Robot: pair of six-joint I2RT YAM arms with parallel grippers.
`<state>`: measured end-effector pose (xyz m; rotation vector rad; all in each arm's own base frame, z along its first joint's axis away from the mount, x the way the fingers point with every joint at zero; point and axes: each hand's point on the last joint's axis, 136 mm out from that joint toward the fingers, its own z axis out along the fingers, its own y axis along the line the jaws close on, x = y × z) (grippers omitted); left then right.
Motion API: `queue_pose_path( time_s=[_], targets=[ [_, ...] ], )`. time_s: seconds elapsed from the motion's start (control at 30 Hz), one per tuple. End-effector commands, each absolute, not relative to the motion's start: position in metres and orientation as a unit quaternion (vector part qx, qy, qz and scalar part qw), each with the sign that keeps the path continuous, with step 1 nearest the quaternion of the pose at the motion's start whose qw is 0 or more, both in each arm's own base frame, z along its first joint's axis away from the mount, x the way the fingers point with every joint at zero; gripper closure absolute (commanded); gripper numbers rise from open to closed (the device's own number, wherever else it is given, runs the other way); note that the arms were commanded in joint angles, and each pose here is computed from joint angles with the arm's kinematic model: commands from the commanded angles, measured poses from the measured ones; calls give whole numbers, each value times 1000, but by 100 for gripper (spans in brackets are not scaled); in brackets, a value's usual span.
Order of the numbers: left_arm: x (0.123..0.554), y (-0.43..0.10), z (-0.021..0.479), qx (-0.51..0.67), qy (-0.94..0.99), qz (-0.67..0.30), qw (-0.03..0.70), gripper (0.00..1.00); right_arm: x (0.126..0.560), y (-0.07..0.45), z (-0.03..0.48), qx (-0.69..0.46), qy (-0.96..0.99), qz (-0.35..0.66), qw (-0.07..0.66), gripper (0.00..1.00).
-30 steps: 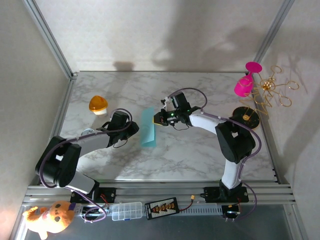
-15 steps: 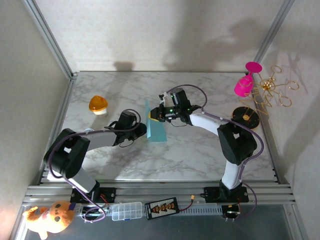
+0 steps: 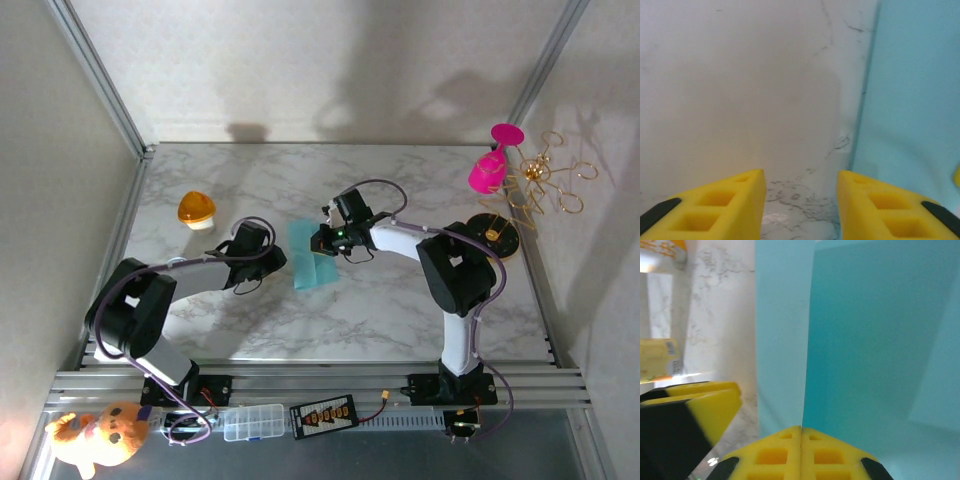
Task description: Fold a paper plane with a square sheet of paper (pick it up from the middle)
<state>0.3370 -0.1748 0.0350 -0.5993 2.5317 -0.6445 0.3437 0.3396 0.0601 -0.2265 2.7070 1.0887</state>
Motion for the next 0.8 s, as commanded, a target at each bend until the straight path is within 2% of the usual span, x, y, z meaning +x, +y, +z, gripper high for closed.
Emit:
queue_pose_path(
  time_s=[0.0, 0.13, 0.3, 0.57, 0.77],
  targets=[
    [342, -195, 54, -190, 910, -281, 240, 54, 358, 326, 52, -90, 935, 315, 133, 100],
    [343, -213, 57, -175, 907, -309, 228, 45, 364, 323, 45, -101, 940, 294, 139, 100],
    [348, -229, 51, -167, 912, -310, 209, 40, 368, 320, 38, -106, 946, 273, 140, 100],
    [363, -226, 35, -169, 932, -253, 198, 40, 370, 313, 34, -94, 952, 260, 133, 100],
    [364, -237, 20, -171, 934, -266, 167, 43, 371, 310, 33, -86, 954, 258, 130, 100]
  ],
)
